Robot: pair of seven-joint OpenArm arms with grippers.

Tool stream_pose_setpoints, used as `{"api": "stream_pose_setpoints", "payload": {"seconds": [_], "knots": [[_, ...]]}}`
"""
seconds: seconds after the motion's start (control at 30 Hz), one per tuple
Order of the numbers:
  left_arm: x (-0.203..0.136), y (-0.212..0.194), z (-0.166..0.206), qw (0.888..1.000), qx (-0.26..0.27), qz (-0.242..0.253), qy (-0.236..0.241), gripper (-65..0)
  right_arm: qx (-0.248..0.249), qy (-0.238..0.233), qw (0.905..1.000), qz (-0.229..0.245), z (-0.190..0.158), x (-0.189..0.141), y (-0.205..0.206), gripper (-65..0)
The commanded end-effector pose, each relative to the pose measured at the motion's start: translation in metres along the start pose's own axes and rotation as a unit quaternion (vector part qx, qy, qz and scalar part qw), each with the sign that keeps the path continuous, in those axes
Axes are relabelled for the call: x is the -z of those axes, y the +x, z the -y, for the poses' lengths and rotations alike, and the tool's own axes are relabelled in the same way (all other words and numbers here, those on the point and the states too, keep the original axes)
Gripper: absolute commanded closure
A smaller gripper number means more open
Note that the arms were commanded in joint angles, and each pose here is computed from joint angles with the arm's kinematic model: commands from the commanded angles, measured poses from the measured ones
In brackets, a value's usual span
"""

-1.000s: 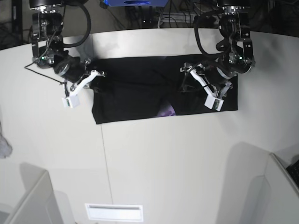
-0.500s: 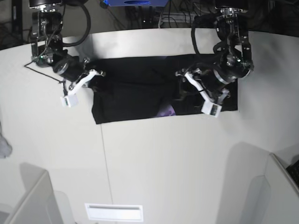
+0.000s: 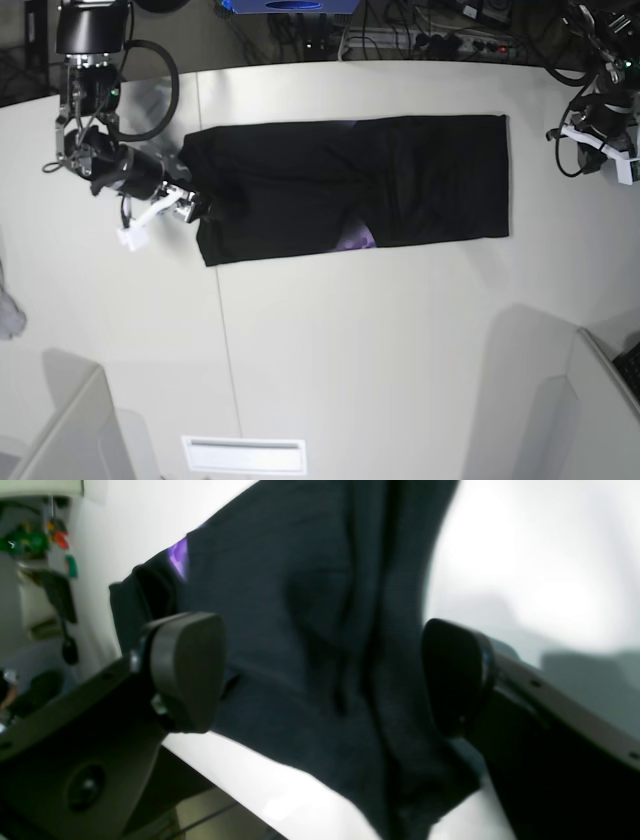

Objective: Fold the T-shirt properly
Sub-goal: 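Release the left gripper and regrasp the folded end of the strip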

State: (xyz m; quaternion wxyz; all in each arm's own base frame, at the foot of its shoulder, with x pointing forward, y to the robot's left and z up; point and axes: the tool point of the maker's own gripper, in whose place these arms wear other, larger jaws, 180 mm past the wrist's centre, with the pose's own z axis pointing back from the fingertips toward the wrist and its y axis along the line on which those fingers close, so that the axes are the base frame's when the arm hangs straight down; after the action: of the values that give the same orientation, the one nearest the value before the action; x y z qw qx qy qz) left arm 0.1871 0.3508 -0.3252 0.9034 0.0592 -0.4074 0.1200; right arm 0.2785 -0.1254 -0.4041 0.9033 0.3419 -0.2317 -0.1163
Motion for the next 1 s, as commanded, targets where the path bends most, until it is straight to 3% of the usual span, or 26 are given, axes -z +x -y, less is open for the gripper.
{"api": "stream_pose_setpoints", "payload": {"seconds": [0.0,0.3,0.47,0.8,0.97], "knots": [[-0.007,0.011,-0.009,1.000,0.008,0.024,0.007,0.0,-0.014,0.006,0.9997,0.017,-0.004,-0.004,0.017,-57.6],[0.002,-0.032,-0.039,0.999,-0.024,-0.007,0.025,0.0,-0.050,-0.066,0.9965,0.010,0.022,-0.001,0.012,-57.6],[0.006,-0.038,-0.041,0.999,-0.035,-0.013,0.026,0.0,-0.035,-0.055,0.9979,-0.004,0.017,0.006,-0.009,-57.6],[0.024,-0.043,0.006,0.999,-0.016,-0.028,-0.035,0.0,-0.049,-0.038,0.9972,-0.041,0.001,0.024,-0.036,-57.5],[0.035,-0.040,0.013,0.998,-0.027,-0.024,-0.044,0.0,-0.044,-0.041,0.9972,-0.046,0.005,0.026,-0.037,-49.5]]}}
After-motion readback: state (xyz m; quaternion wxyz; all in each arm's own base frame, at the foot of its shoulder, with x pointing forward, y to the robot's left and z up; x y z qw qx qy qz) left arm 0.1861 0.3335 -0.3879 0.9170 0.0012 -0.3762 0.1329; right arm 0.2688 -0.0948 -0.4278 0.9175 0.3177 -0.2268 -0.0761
